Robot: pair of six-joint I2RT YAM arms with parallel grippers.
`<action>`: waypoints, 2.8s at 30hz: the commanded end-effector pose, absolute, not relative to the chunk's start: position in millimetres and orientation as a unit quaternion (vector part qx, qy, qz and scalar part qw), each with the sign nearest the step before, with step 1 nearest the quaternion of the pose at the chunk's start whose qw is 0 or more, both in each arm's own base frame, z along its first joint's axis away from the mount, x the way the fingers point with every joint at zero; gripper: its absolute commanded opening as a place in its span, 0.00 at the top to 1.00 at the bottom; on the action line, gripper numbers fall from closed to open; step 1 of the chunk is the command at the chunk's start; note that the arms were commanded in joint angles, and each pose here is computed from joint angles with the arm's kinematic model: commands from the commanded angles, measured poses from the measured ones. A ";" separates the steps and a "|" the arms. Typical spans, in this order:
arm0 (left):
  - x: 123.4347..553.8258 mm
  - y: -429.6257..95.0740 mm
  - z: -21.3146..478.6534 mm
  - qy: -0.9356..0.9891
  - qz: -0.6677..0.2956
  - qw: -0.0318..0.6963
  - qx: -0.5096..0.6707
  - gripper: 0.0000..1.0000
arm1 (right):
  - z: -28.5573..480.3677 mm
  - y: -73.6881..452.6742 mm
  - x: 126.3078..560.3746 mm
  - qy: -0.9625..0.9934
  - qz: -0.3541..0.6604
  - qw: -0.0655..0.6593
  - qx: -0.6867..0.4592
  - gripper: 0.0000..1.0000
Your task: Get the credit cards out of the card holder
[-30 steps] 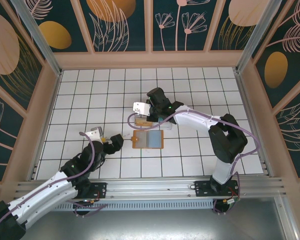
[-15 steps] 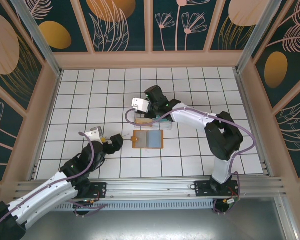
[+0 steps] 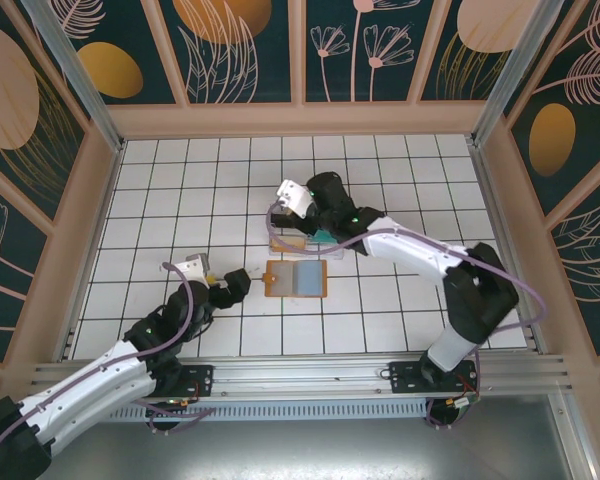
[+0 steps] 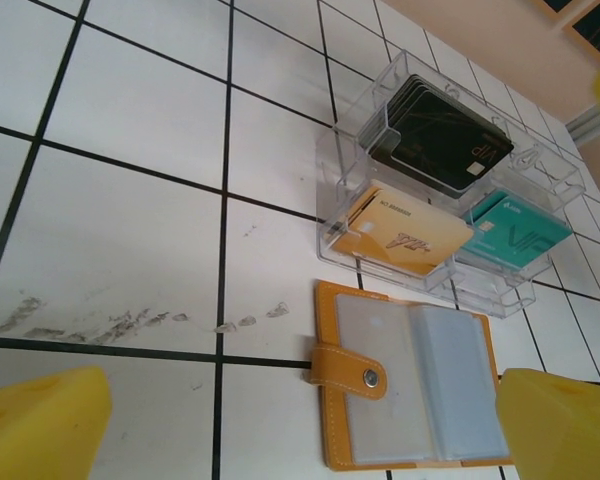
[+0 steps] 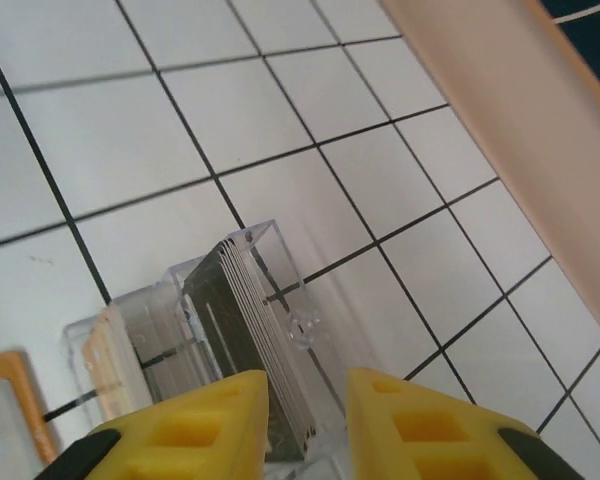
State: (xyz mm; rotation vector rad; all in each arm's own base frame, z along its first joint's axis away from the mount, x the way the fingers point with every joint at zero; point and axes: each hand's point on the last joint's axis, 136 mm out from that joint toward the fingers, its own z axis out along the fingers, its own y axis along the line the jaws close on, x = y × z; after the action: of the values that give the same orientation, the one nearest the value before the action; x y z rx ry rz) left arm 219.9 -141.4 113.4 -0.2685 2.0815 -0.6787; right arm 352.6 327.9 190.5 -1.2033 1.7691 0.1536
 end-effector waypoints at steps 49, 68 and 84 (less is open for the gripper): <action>228.5 -242.7 37.2 0.912 -0.317 0.255 -0.047 0.75 | 11.3 253.3 230.9 0.933 0.174 0.286 -0.131 0.93; 227.0 -253.8 26.3 0.919 -0.317 0.231 -0.038 0.64 | 11.7 257.0 229.2 0.933 0.180 0.283 -0.133 0.92; 225.3 -275.8 51.8 0.892 -0.383 0.240 -0.019 0.47 | 7.6 259.1 226.9 0.934 0.179 0.277 -0.136 0.92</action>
State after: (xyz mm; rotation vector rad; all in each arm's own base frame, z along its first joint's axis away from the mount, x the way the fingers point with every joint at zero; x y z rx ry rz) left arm 226.9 -265.9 36.8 -0.0803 2.4860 -0.9657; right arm 235.6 257.8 19.8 -0.3557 2.4555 0.4845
